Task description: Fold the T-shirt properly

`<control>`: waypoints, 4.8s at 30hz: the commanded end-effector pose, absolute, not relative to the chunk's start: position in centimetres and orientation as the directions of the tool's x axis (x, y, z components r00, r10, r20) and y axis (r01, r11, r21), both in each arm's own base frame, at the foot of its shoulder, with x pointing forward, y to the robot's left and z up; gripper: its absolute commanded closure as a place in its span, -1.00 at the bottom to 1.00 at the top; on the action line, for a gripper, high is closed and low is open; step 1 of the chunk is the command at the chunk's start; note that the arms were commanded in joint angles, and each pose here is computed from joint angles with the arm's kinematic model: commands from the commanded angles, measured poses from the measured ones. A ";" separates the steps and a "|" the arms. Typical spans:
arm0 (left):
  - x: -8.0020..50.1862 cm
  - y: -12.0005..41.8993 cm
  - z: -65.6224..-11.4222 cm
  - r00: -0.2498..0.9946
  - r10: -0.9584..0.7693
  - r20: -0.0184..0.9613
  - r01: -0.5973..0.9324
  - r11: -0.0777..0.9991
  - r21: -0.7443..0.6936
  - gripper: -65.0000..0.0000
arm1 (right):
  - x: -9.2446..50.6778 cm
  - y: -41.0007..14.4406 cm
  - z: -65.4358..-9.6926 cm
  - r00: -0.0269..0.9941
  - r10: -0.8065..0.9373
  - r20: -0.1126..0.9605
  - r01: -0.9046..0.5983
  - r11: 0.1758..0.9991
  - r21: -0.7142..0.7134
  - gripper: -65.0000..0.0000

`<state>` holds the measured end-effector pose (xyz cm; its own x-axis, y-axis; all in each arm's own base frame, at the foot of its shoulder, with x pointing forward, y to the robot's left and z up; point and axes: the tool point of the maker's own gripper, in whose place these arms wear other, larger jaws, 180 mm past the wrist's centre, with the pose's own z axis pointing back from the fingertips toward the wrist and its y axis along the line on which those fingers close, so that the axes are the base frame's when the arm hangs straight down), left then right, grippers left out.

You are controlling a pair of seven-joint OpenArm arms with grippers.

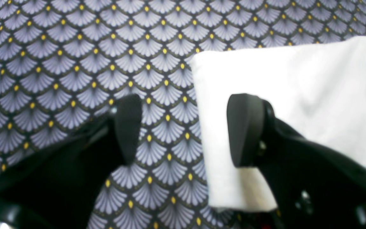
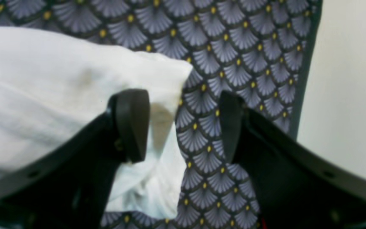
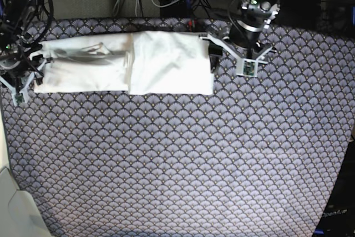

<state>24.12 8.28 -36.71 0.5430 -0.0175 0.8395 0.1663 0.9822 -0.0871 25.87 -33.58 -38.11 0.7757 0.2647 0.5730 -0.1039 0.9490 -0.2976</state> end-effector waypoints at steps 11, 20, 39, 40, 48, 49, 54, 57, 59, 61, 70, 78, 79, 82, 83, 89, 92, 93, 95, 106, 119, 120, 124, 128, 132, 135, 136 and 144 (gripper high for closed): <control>25.4 8.3 -35.2 0.490 -0.015 0.872 0.173 0.982 -0.080 -0.27 | 25.4 -34.6 -40.0 0.805 0.217 0.552 -0.085 0.963 -0.255 -0.10; 25.4 8.3 -35.2 0.490 -0.019 0.871 0.173 0.982 -0.076 -0.27 | 23.9 -34.3 -43.0 0.849 0.165 0.501 -0.078 0.979 -0.191 -0.10; 25.8 8.3 -34.9 0.479 -0.019 0.878 0.172 0.982 -0.073 -0.27 | 23.6 -33.1 -43.2 0.849 0.163 0.503 -0.081 0.980 -0.181 1.00; 25.8 8.3 -34.9 0.479 -0.019 0.878 0.172 0.982 -0.073 -0.27 | 24.0 -33.3 -42.5 0.839 0.173 0.516 -0.081 0.977 -0.196 1.00; 25.9 8.4 -34.8 0.477 -0.021 0.879 0.171 0.983 -0.069 -0.27 | 24.7 -32.0 -37.0 0.752 0.282 0.596 -0.104 0.944 -0.314 1.00; 25.9 8.4 -34.8 0.477 -0.021 0.879 0.171 0.983 -0.069 -0.27 | 24.7 -31.9 -36.6 0.745 0.291 0.601 -0.106 0.940 -0.324 1.00; 26.1 9.5 -34.8 0.477 -0.012 0.879 0.143 0.988 -0.064 -0.27 | 24.5 -30.8 -35.3 0.720 0.315 0.619 -0.112 0.932 -0.344 1.00; 26.4 10.8 -34.7 0.471 -0.005 0.882 0.111 0.992 -0.053 -0.27 | 24.3 -30.5 -34.6 0.709 0.329 0.624 -0.117 0.927 -0.357 1.00; 26.6 11.6 -34.6 0.468 -0.003 0.884 0.091 0.995 -0.045 -0.27 | 24.1 -30.0 -34.1 0.699 0.337 0.631 -0.118 0.924 -0.363 1.00; 26.7 12.6 -34.5 0.466 -0.001 0.885 0.068 0.997 -0.035 -0.27 | 23.9 -29.2 -33.5 0.686 0.340 0.643 -0.116 0.924 -0.365 1.00; 26.4 14.3 -34.6 0.471 0.002 0.882 0.026 1.000 -0.017 -0.27 | 23.5 -26.9 -33.0 0.665 0.311 0.679 -0.098 0.938 -0.333 1.00; 26.3 14.5 -34.7 0.473 -0.005 0.881 0.026 1.000 -0.009 -0.27 | 23.2 -21.8 -35.0 0.659 0.343 0.669 -0.224 0.939 -0.261 1.00; 26.3 14.5 -34.7 0.473 -0.005 0.881 0.026 1.000 -0.009 -0.27 | 23.3 -20.9 -35.1 0.656 0.341 0.674 -0.237 0.940 -0.245 1.00; 26.3 14.5 -34.7 0.472 -0.007 0.882 0.026 1.000 -0.006 -0.27 | 23.5 -18.8 -35.5 0.649 0.319 0.690 -0.253 0.947 -0.200 1.00; 26.3 14.7 -34.7 0.472 -0.007 0.882 0.021 1.000 -0.003 -0.27 | 23.6 -18.1 -35.5 0.646 0.314 0.696 -0.258 0.948 -0.187 1.00; 26.6 16.9 -34.3 0.462 -0.003 0.887 -0.031 0.999 0.020 -0.27 | 24.4 -14.5 -35.3 0.614 0.312 0.725 -0.316 0.939 -0.137 1.00; 26.1 18.2 -34.3 0.467 -0.003 0.884 -0.061 0.997 0.035 -0.27 | 24.7 -13.3 -34.9 0.599 0.301 0.742 -0.324 0.939 -0.120 1.00; 26.1 18.6 -34.2 0.465 -0.004 0.886 -0.070 0.997 0.041 -0.27 | 24.9 -12.9 -34.7 0.591 0.297 0.749 -0.326 0.938 -0.115 1.00; 26.2 19.5 -34.0 0.459 -0.003 0.888 -0.091 0.995 0.050 -0.27 | 25.3 -12.1 -34.4 0.582 0.292 0.759 -0.335 0.937 -0.103 1.00; 26.3 20.7 -34.9 0.478 -0.001 0.878 -0.120 0.991 0.066 -0.27 | 25.1 -5.8 -33.5 0.514 0.328 0.792 -0.479 0.876 -0.051 1.00; 25.8 21.9 -35.2 0.498 -0.035 0.867 -0.108 0.989 0.101 -0.27 | 21.8 7.9 -30.9 0.362 0.334 0.870 -0.769 0.635 0.075 1.00; 25.5 22.4 -35.3 0.501 -0.035 0.865 -0.118 0.987 0.109 -0.27 | 22.1 7.9 -31.1 0.361 0.342 0.867 -0.772 0.632 0.072 1.00; 24.3 24.2 -35.6 0.520 -0.026 0.854 -0.162 0.978 0.128 -0.27 | 22.9 8.3 -32.6 0.381 0.357 0.853 -0.778 0.622 0.088 1.00; 23.1 25.5 -35.8 0.537 -0.029 0.843 -0.185 0.971 0.151 -0.27 | 23.8 8.6 -33.8 0.394 0.374 0.840 -0.783 0.614 0.095 1.00; 22.4 26.6 -35.9 0.548 -0.028 0.836 -0.206 0.964 0.167 -0.27 | 24.7 8.7 -34.3 0.395 0.386 0.834 -0.788 0.608 0.092 1.00; 21.9 26.8 -36.0 0.555 -0.028 0.832 -0.210 0.962 0.173 -0.27 | 25.2 8.9 -34.8 0.399 0.396 0.827 -0.791 0.604 0.093 1.00; 21.8 26.8 -36.1 0.556 -0.028 0.831 -0.209 0.962 0.173 -0.27 | 25.2 8.9 -35.0 0.404 0.398 0.824 -0.792 0.603 0.097 1.00; 21.8 26.8 -36.1 0.556 -0.027 0.830 -0.209 0.963 0.171 -0.27 | 25.2 9.0 -35.8 0.419 0.406 0.812 -0.793 0.599 0.109 0.81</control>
<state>21.40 26.56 -37.18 0.5885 -0.0041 0.8085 -0.2108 0.9646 0.1583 24.42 8.28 -37.40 0.4496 0.4464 0.7737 -0.7899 0.6031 0.1111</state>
